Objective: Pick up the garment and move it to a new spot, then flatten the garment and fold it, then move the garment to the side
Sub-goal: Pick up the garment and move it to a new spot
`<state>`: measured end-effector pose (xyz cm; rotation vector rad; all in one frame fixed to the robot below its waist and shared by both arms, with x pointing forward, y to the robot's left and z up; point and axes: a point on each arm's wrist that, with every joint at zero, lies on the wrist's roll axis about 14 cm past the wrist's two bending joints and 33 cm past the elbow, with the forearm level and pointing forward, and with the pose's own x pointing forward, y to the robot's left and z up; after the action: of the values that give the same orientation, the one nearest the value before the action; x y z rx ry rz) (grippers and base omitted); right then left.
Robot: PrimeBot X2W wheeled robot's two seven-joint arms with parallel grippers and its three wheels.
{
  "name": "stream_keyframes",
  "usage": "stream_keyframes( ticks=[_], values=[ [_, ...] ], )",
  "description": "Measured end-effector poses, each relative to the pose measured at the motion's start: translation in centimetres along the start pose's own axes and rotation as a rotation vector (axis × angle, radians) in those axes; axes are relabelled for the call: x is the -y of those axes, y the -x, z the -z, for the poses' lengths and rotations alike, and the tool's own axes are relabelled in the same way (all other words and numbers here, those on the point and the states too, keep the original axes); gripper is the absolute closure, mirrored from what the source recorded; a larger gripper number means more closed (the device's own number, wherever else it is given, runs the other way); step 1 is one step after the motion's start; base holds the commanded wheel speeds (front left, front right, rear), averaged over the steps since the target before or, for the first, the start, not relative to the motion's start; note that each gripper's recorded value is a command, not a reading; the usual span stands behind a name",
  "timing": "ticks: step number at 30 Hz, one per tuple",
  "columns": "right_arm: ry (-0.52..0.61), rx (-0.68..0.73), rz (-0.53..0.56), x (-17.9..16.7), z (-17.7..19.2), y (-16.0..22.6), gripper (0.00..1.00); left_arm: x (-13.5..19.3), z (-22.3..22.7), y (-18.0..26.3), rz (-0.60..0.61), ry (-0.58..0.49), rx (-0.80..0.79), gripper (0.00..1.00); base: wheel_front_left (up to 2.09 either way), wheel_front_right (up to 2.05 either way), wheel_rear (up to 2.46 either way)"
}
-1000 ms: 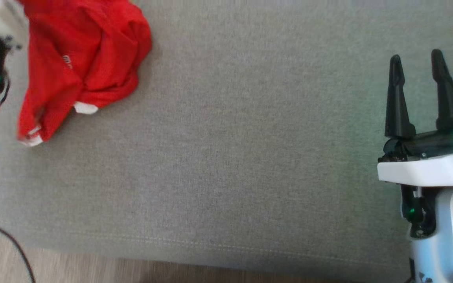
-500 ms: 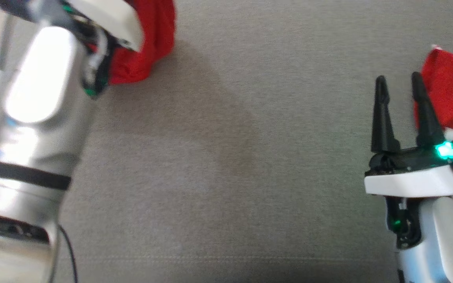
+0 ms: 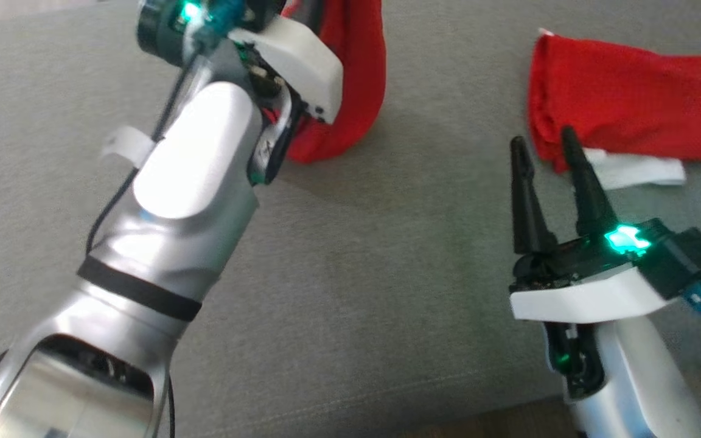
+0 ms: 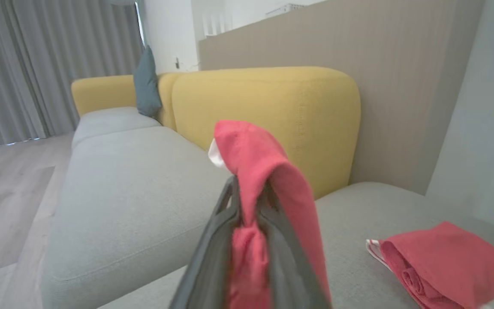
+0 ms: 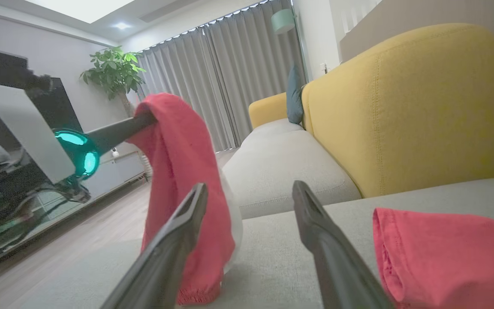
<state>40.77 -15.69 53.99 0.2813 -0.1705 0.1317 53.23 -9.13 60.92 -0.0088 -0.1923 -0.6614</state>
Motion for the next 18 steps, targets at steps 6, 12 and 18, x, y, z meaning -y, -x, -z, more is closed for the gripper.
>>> stream_keyframes(
  ticks=[6,12,18],
  values=[
    [-0.002,-0.016,0.039,1.1,0.6,0.9,0.0,2.8,3.0,-0.6,0.075,0.025,-0.056,0.0,0.0,0.0,0.0],
    [-0.014,-0.014,0.032,0.9,0.7,0.5,0.0,1.3,2.7,0.2,0.033,0.03,-0.037,0.0,0.0,0.0,0.0],
    [-0.006,0.002,-0.006,-0.2,0.4,-0.3,0.0,-4.9,0.3,2.3,-0.126,0.001,0.012,0.0,0.0,0.0,0.0]
  ],
)
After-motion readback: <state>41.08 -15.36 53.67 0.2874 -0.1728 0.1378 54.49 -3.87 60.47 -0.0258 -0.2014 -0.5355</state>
